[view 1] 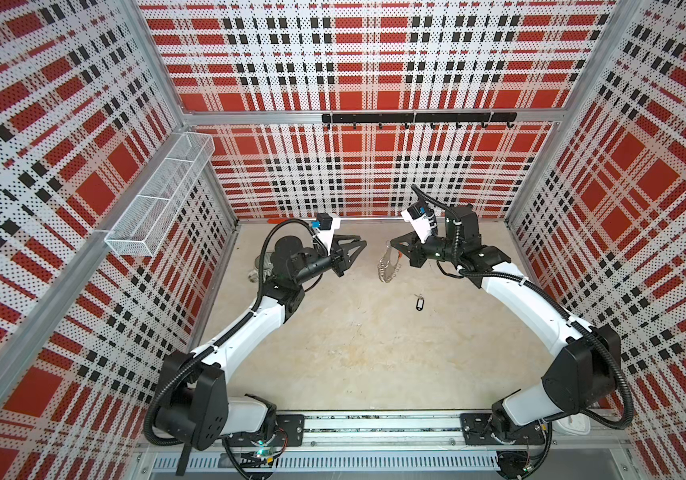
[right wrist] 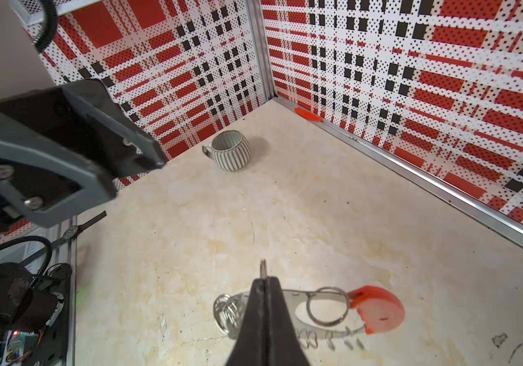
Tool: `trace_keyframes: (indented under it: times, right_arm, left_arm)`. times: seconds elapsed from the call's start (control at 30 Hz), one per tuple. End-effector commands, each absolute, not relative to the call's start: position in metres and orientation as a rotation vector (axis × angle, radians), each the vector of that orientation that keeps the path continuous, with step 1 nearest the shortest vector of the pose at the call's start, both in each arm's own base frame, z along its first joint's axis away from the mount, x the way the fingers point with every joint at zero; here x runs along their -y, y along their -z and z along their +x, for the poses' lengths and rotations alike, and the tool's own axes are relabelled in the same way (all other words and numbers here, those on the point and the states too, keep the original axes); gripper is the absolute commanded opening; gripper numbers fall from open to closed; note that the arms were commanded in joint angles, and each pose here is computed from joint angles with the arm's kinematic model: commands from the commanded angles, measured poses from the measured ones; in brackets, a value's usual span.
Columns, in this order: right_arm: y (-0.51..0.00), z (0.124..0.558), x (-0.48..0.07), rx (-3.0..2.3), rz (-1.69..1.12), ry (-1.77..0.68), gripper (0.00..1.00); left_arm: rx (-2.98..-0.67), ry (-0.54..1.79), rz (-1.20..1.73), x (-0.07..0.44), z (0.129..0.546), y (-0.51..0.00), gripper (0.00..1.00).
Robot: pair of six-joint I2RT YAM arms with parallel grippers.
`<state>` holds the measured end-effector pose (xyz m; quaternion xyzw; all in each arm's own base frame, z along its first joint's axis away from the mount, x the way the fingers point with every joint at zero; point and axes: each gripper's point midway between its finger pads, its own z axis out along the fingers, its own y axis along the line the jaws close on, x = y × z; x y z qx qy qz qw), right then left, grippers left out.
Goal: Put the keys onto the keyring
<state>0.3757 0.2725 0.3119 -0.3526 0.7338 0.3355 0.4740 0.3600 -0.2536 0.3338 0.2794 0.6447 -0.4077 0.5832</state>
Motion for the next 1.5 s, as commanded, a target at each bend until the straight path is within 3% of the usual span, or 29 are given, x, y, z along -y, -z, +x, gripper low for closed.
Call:
trace_keyframes:
  times: [0.0, 0.4, 0.93, 1.07, 1.2, 1.47]
  right_arm:
    - [-0.342, 0.352, -0.278, -1.650, -0.947, -0.872, 0.00]
    - [-0.345, 0.338, -0.286, -1.617, -0.980, -0.990, 0.00]
    - [-0.344, 0.333, -0.289, -1.609, -0.988, -1.047, 0.00]
    - [-0.345, 0.334, -0.289, -1.604, -0.983, -1.052, 0.00]
    - [-0.349, 0.336, -0.290, -1.591, -0.969, -1.056, 0.00]
    - [-0.350, 0.342, -0.293, -1.585, -0.928, -1.089, 0.00]
  left_arm:
    - [-1.553, 0.934, 0.769, 0.271, 0.359, -0.321, 0.30]
    - [-1.565, 1.003, 0.845, 0.300, 0.355, -0.317, 0.21]
    - [-1.573, 1.056, 0.843, 0.305, 0.357, -0.321, 0.20]
    - [-1.583, 1.080, 0.841, 0.307, 0.357, -0.320, 0.15]
    - [-1.633, 1.096, 0.796, 0.307, 0.362, -0.313, 0.01]
    - [-1.660, 1.108, 0.784, 0.309, 0.362, -0.309, 0.00]
